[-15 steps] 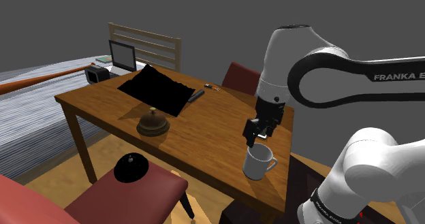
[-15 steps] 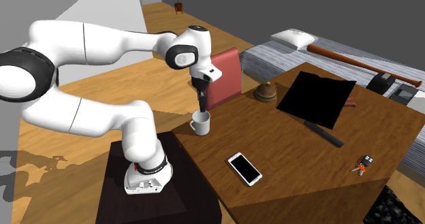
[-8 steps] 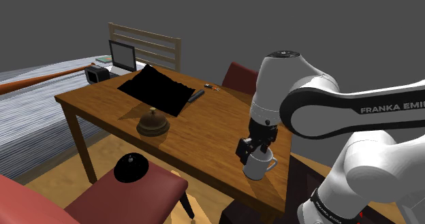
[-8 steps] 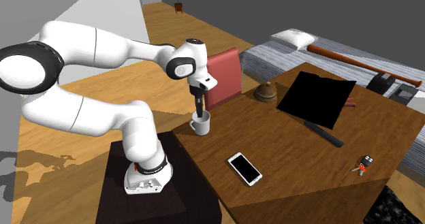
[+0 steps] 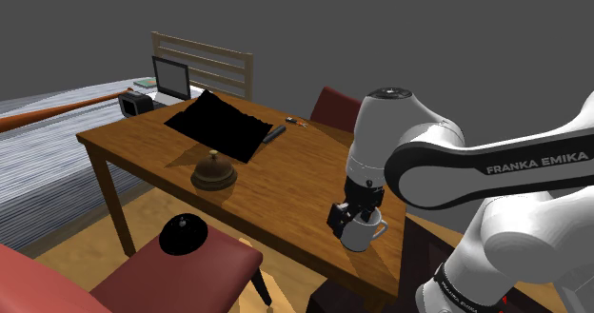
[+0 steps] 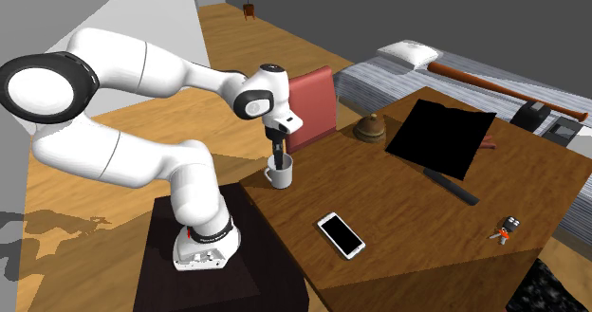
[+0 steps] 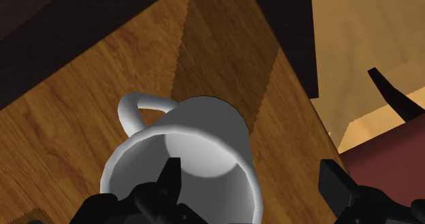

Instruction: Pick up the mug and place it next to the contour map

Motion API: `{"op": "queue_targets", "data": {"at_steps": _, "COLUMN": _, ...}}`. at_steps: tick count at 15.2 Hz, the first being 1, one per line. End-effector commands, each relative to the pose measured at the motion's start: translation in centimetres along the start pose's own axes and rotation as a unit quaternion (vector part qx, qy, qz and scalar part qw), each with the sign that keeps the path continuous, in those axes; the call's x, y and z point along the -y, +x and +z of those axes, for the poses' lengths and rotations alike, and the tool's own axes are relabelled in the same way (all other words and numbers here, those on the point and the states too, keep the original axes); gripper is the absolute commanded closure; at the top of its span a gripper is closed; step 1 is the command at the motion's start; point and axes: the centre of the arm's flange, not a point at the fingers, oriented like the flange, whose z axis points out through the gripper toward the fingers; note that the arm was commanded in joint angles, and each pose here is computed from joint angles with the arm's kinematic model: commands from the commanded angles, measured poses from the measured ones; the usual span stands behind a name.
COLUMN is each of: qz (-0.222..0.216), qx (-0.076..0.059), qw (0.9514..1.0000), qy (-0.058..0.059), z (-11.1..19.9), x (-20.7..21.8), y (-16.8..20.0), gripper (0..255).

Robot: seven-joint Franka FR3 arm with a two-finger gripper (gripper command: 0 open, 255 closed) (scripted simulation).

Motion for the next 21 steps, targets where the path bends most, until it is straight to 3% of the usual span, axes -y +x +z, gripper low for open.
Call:
{"op": "queue_targets", "data": {"at_steps": 1, "qz": 0.000, "qx": 0.000, "qw": 1.0000, "qy": 0.000, "z": 0.0, "x": 0.0, "y": 0.0, "gripper": 0}}
{"op": "queue_targets", "data": {"at_steps": 4, "qz": 0.000, "qx": 0.000, "qw": 1.0000, "qy": 0.000, "z": 0.0, "x": 0.0, "y": 0.0, "gripper": 0}}
{"op": "queue_targets", "data": {"at_steps": 5, "qz": 0.000, "qx": 0.000, "qw": 1.0000, "qy": 0.000, "z": 0.0, "x": 0.0, "y": 0.0, "gripper": 255}}
{"op": "queue_targets", "data": {"at_steps": 14, "qz": 0.000, "qx": 0.000, "qw": 1.0000, "qy": 0.000, "z": 0.0, "x": 0.0, "y": 0.0, "gripper": 255}}
{"op": "queue_targets", "data": {"at_steps": 21, "qz": 0.000, "qx": 0.000, "qw": 1.0000, "qy": 0.000, "z": -3.6, "x": -0.3, "y": 0.0, "gripper": 255}}
